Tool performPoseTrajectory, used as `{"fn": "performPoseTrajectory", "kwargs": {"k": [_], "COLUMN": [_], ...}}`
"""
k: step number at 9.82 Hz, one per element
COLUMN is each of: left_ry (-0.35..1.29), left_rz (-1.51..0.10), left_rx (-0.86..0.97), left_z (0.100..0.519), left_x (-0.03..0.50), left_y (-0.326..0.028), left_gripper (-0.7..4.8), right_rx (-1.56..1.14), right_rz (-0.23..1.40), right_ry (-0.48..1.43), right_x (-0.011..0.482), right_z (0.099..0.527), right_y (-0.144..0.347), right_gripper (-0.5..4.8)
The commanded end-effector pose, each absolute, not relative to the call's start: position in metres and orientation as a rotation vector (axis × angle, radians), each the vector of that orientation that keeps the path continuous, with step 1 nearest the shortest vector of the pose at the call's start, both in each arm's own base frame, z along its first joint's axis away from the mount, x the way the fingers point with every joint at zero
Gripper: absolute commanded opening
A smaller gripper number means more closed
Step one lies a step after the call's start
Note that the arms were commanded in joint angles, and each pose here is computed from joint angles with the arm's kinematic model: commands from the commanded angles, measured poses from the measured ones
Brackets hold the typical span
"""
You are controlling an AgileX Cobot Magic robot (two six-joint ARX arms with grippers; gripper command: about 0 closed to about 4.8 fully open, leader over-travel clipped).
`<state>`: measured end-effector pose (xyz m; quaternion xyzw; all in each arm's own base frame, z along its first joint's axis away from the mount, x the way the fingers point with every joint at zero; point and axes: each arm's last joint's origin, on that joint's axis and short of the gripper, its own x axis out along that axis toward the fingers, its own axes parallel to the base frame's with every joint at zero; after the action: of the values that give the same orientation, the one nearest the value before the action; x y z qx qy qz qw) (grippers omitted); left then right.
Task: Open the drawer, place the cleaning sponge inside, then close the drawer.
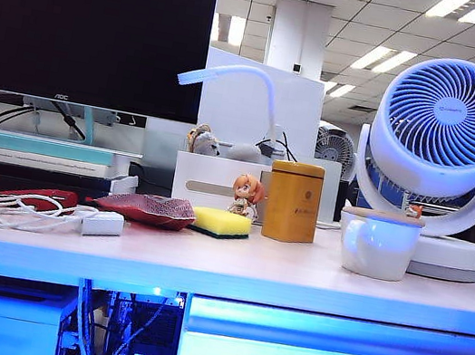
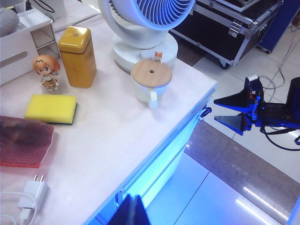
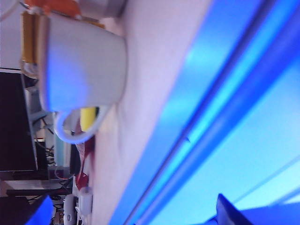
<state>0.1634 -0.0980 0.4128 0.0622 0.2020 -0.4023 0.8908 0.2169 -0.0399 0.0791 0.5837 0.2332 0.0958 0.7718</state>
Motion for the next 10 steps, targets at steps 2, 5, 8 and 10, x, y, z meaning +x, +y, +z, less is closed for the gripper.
{"fn": "performPoseTrajectory", "kwargs": {"k": [2, 5, 8, 10], "left_ry": [0.405, 0.406, 0.409, 0.408], "left_rz": [-0.841, -0.840, -0.840, -0.840], "left_rx": [0.131, 0.131, 0.131, 0.131], "left_z": [0.415, 0.415, 0.415, 0.415], "left_x": [0.163, 0.163, 0.163, 0.163], "left_y": [-0.098, -0.098, -0.098, -0.098], "left_gripper": [-0.05, -0.05, -0.05, -0.05], "right_rx": [1.263, 1.271, 1.274, 1.256], "right_rz": [0.246, 0.228, 0.237, 0.280], "right_ry": [0.472, 0.480, 0.501, 0.480], "right_x": [0.247, 0.254, 0.265, 0.280], "right_z": [0.075, 0.071, 0.062, 0.065], "right_y": [-0.047, -0.050, -0.052, -0.056], "right_gripper": [4.79, 4.79, 4.79, 4.79]}}
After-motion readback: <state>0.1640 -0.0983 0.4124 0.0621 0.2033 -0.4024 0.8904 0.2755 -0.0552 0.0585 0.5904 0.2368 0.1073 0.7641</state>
